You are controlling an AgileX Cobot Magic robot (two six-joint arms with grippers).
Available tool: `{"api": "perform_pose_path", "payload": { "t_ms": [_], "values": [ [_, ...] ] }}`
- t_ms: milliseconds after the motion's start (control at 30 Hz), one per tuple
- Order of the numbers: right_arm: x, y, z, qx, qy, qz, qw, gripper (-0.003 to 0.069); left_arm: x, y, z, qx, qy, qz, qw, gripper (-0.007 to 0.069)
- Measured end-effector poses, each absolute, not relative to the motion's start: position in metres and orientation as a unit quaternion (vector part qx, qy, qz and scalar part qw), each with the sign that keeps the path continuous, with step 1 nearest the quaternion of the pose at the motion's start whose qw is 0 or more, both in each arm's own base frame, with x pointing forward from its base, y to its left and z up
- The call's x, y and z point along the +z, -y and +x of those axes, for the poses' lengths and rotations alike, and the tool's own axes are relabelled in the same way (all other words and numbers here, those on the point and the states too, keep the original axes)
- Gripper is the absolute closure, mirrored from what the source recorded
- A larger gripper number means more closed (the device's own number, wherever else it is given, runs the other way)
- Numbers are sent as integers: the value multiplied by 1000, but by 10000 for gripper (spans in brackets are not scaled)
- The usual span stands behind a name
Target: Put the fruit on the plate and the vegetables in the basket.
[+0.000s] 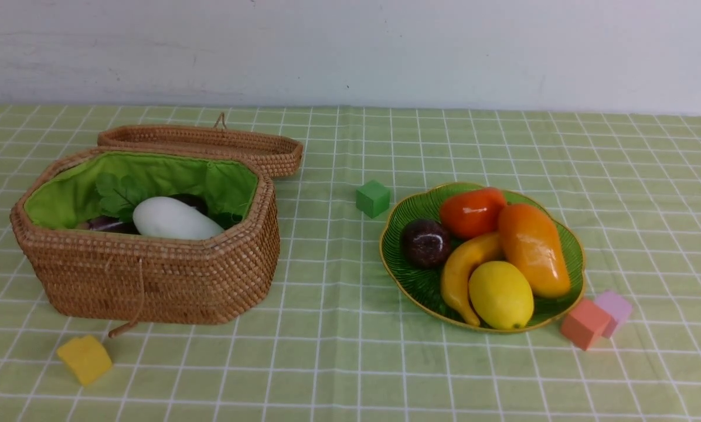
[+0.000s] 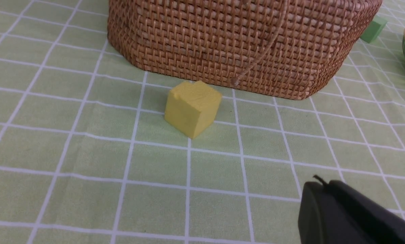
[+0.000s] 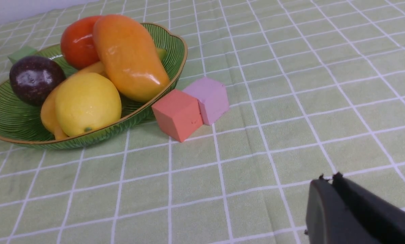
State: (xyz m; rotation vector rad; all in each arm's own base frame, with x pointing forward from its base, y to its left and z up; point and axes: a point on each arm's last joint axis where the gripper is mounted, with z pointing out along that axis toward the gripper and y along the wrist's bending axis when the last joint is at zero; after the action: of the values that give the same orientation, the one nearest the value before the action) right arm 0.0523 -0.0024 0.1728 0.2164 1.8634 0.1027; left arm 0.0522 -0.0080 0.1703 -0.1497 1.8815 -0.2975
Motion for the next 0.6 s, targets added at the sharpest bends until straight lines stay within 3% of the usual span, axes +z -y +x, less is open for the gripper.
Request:
{"api": "perform_pose_path", "payload": {
  "t_ms": [600],
  "values": [
    [173,2,52,44,-801,93,590,615,170,8,52,-127,-804,-64,578,615]
  ]
}}
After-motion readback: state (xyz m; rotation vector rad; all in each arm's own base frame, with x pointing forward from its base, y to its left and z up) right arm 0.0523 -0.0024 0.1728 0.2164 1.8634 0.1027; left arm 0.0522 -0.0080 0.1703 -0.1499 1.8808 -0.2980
